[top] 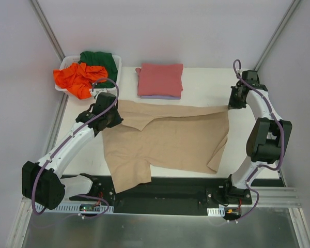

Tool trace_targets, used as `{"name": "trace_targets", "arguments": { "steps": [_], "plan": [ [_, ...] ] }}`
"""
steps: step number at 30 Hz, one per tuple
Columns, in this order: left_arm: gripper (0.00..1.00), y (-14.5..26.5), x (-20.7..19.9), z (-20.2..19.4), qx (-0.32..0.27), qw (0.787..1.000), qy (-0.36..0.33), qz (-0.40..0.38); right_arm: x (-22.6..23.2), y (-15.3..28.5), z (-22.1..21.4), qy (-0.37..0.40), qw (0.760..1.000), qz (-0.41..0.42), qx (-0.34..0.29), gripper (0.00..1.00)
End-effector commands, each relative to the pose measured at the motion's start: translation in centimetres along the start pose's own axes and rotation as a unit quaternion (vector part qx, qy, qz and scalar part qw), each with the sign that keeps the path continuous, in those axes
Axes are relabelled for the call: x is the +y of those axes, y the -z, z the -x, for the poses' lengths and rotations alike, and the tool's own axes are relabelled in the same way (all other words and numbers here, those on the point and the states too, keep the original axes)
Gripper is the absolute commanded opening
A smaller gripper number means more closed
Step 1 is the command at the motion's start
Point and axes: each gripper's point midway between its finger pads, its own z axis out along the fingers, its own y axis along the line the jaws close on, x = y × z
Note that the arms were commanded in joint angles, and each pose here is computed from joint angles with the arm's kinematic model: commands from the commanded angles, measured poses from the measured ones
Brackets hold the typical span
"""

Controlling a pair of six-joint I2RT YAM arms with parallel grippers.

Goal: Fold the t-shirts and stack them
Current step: Fold the flattened tshirt in 1/3 of the way

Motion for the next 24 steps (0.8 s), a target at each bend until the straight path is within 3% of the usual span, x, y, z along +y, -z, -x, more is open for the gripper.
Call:
{"name": "trace_targets", "arguments": {
  "steps": [1, 11, 17, 20, 21, 22, 24],
  "plan": [
    [0.00, 0.5, 0.4, -0.3, 0.000, 1.000, 0.010, 0.006, -1.2, 1.3, -2.5, 0.010, 0.999, -0.020, 0.042, 0.00],
    [0.00, 0.1, 1.3, -1.2, 0.011, 1.000, 0.007, 0.020, -2.5, 0.3, -6.1, -0.021, 0.993, -0.065, 0.098, 0.02],
    [0.00, -0.4, 1.4, -1.9, 0.028, 0.999, 0.006, 0.023, -2.8, 0.0, -7.3, -0.030, 0.990, -0.074, 0.114, 0.18],
    [0.00, -0.6, 1.3, -2.1, 0.035, 0.999, 0.007, 0.021, -2.4, 0.6, -6.9, -0.034, 0.992, -0.067, 0.103, 0.43],
    [0.00, -0.7, 1.4, -2.2, 0.035, 0.999, 0.007, 0.024, -1.9, 0.9, -6.7, -0.032, 0.993, -0.057, 0.096, 0.56],
    [0.00, -0.8, 1.4, -2.2, 0.036, 0.999, 0.007, 0.026, -1.4, 1.2, -6.6, -0.027, 0.994, -0.049, 0.089, 0.75],
    [0.00, -1.1, 1.4, -2.2, 0.037, 0.999, 0.007, 0.029, -0.2, 2.0, -6.3, -0.021, 0.997, -0.026, 0.070, 0.97]
  ]
}}
